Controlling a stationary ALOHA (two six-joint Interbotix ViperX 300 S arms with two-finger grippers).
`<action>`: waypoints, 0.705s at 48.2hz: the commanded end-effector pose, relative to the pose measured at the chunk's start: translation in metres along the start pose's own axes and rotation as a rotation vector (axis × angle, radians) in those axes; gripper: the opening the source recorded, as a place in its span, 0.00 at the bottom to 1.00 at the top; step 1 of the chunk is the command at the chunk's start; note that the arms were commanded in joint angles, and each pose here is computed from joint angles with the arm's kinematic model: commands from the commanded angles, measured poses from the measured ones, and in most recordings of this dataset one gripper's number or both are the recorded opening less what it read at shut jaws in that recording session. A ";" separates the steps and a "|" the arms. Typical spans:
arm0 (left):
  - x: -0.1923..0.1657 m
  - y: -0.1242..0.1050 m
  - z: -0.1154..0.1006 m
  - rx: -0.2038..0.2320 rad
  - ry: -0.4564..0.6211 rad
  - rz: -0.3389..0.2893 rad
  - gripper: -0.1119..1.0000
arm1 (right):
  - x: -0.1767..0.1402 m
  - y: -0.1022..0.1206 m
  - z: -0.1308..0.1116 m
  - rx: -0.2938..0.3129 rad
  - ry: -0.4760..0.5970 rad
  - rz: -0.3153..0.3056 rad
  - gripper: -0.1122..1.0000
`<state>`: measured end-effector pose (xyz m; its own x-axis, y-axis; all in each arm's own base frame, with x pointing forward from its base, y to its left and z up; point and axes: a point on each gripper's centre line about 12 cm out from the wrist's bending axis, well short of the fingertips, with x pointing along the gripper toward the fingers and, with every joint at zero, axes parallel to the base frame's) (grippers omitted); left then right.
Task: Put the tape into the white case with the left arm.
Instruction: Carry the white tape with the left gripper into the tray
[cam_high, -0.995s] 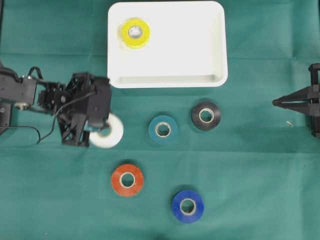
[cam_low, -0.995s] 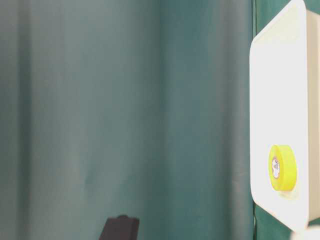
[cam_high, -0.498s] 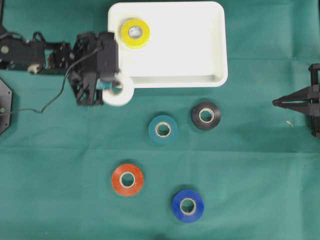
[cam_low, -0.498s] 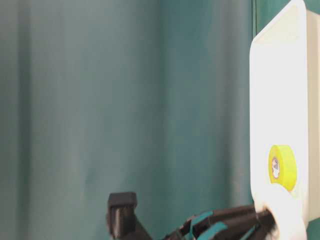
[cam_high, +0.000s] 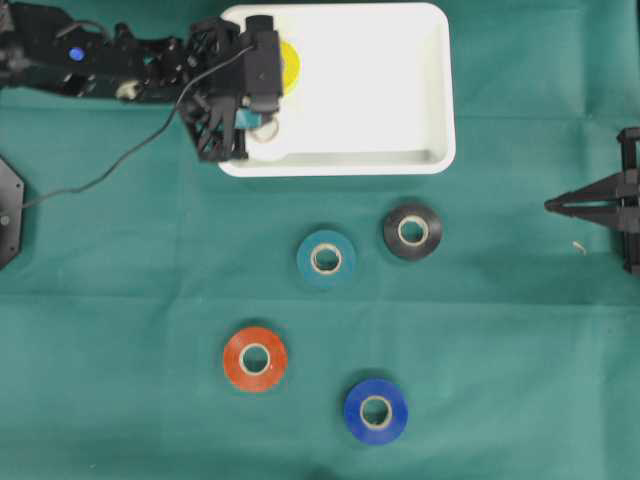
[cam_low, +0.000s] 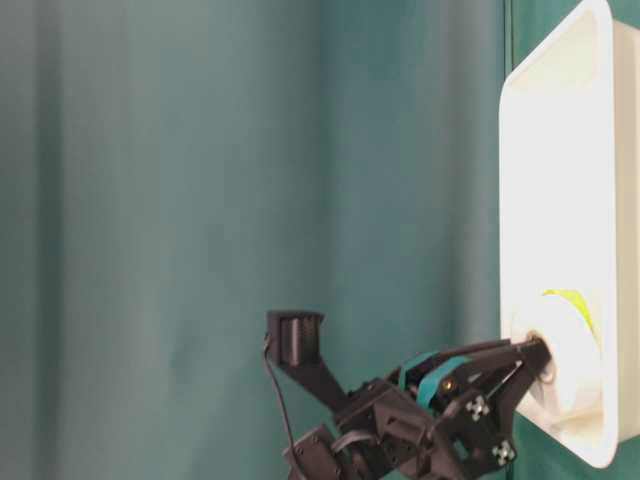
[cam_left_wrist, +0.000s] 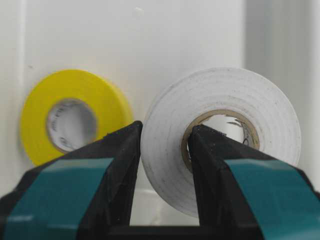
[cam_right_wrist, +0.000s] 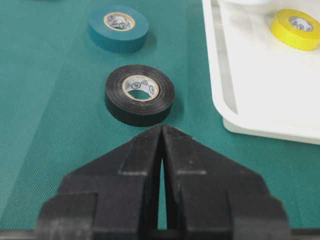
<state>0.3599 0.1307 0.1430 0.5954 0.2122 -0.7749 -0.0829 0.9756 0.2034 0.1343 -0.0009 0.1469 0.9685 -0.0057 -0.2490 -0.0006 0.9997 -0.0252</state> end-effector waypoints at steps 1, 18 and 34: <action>-0.001 0.012 0.012 -0.006 -0.034 0.025 0.35 | 0.001 0.000 0.006 -0.006 -0.018 0.001 0.02; 0.004 0.012 0.003 -0.012 -0.004 0.021 0.35 | 0.001 0.000 0.005 -0.006 -0.017 0.000 0.02; 0.004 0.011 -0.002 -0.017 0.007 0.016 0.36 | 0.001 0.000 0.005 -0.006 -0.017 0.000 0.02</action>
<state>0.3573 0.1404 0.1278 0.5593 0.2156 -0.8004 -0.0969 0.9760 0.1952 0.1343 -0.0008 0.1469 0.9685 -0.0048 -0.2490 -0.0030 0.9995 -0.0309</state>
